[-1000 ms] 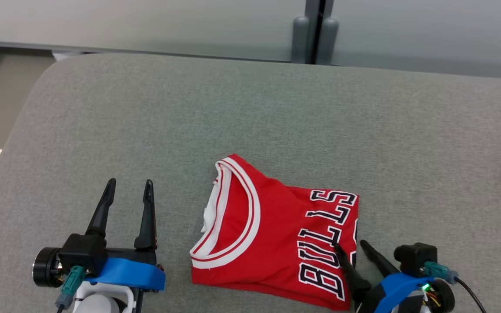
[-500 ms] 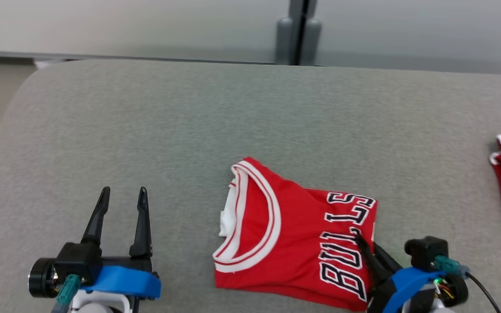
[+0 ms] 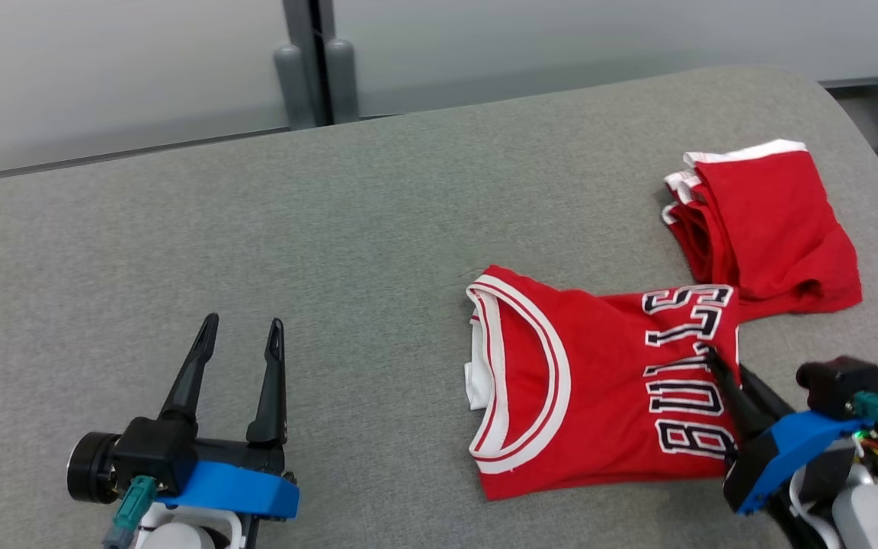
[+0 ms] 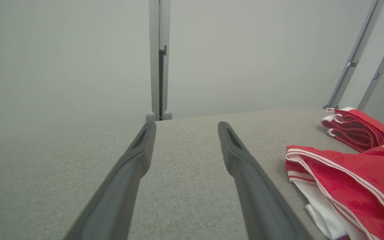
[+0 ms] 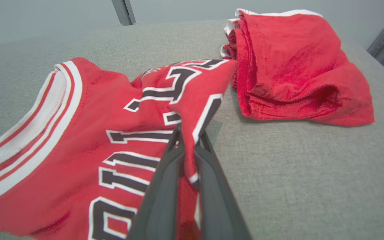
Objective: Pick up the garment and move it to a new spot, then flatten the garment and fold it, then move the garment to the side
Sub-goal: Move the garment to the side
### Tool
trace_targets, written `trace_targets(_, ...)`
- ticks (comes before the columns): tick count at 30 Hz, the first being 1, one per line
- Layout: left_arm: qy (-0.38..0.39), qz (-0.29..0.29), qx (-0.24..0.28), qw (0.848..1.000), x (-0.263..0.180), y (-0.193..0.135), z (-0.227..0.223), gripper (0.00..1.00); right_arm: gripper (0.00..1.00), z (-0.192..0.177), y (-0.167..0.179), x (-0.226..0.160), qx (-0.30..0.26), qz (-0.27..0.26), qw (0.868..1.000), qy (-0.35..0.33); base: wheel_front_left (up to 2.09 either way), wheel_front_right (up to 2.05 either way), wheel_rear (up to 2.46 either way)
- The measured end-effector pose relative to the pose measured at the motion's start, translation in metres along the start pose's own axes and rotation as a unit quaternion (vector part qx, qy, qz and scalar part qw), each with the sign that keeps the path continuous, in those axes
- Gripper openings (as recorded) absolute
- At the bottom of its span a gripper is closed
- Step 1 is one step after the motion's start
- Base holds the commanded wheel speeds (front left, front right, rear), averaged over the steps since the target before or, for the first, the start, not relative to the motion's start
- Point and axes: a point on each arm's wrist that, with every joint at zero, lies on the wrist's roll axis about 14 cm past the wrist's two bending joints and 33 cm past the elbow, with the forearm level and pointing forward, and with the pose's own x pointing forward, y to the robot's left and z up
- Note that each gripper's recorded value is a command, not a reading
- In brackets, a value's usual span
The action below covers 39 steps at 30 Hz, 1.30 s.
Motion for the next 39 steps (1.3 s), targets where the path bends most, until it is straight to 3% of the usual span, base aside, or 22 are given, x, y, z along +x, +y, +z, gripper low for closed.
trace_targets(5, -0.007, -0.047, -0.003, 0.999, 0.025, -0.023, -0.001, 1.0, 0.0, 0.046, -0.032, 0.015, -0.042, -0.022, 0.998, -0.037, 0.0, 0.0, 0.0)
trace_targets(11, -0.006, -0.07, -0.001, 0.997, 0.049, -0.023, -0.011, 1.0, 0.0, 0.098, -0.064, 0.053, -0.092, -0.044, 0.992, -0.073, 0.0, 0.0, 0.0)
trace_targets(15, -0.005, -0.082, 0.0, 0.997, 0.061, -0.024, -0.018, 1.0, 0.0, 0.117, -0.104, 0.069, -0.112, -0.09, 0.987, -0.073, 0.0, 0.0, 0.0)
trace_targets(21, -0.008, -0.087, 0.0, 0.996, 0.072, -0.019, -0.022, 1.0, 0.0, 0.127, -0.154, 0.073, -0.133, -0.152, 0.977, -0.066, 0.0, 0.0, 0.0)
trace_targets(27, -0.018, -0.091, 0.0, 0.996, 0.081, -0.019, -0.021, 1.0, 0.0, 0.119, -0.171, 0.077, -0.152, -0.175, 0.972, -0.043, 0.0, 0.0, 0.0)
trace_targets(33, -0.024, -0.1, 0.005, 0.995, 0.089, -0.018, -0.022, 1.0, 0.0, 0.106, -0.179, 0.094, -0.23, -0.185, 0.955, 0.005, 0.0, 0.0, 0.0)
trace_targets(34, -0.024, -0.1, 0.005, 0.995, 0.089, -0.017, -0.023, 1.0, 0.11, 0.101, -0.182, 0.096, -0.24, -0.191, 0.952, 0.017, 0.0, 0.0, 0.0)
trace_targets(35, -0.023, -0.099, 0.005, 0.995, 0.089, -0.016, -0.024, 1.0, 0.34, 0.098, -0.185, 0.097, -0.25, -0.196, 0.948, 0.027, 0.0, 0.0, 0.0)
trace_targets(36, -0.022, -0.099, 0.005, 0.995, 0.089, -0.015, -0.024, 1.0, 0.41, 0.095, -0.186, 0.099, -0.26, -0.2, 0.944, 0.035, 0.0, 0.0, 0.0)
trace_targets(37, -0.021, -0.098, 0.005, 0.995, 0.089, -0.014, -0.025, 1.0, 0.81, 0.094, -0.185, 0.101, -0.257, -0.205, 0.944, 0.033, 0.0, 0.0, 0.0)
trace_targets(38, -0.021, -0.098, 0.004, 0.995, 0.089, -0.014, -0.026, 1.0, 1.0, 0.092, -0.184, 0.103, -0.265, -0.207, 0.941, 0.038, 0.0, 0.0, 0.0)
trace_targets(39, -0.021, -0.098, 0.004, 0.995, 0.089, -0.014, -0.026, 1.0, 1.0, 0.09, -0.182, 0.105, -0.261, -0.209, 0.942, 0.037, 0.0, 0.0, 0.0)
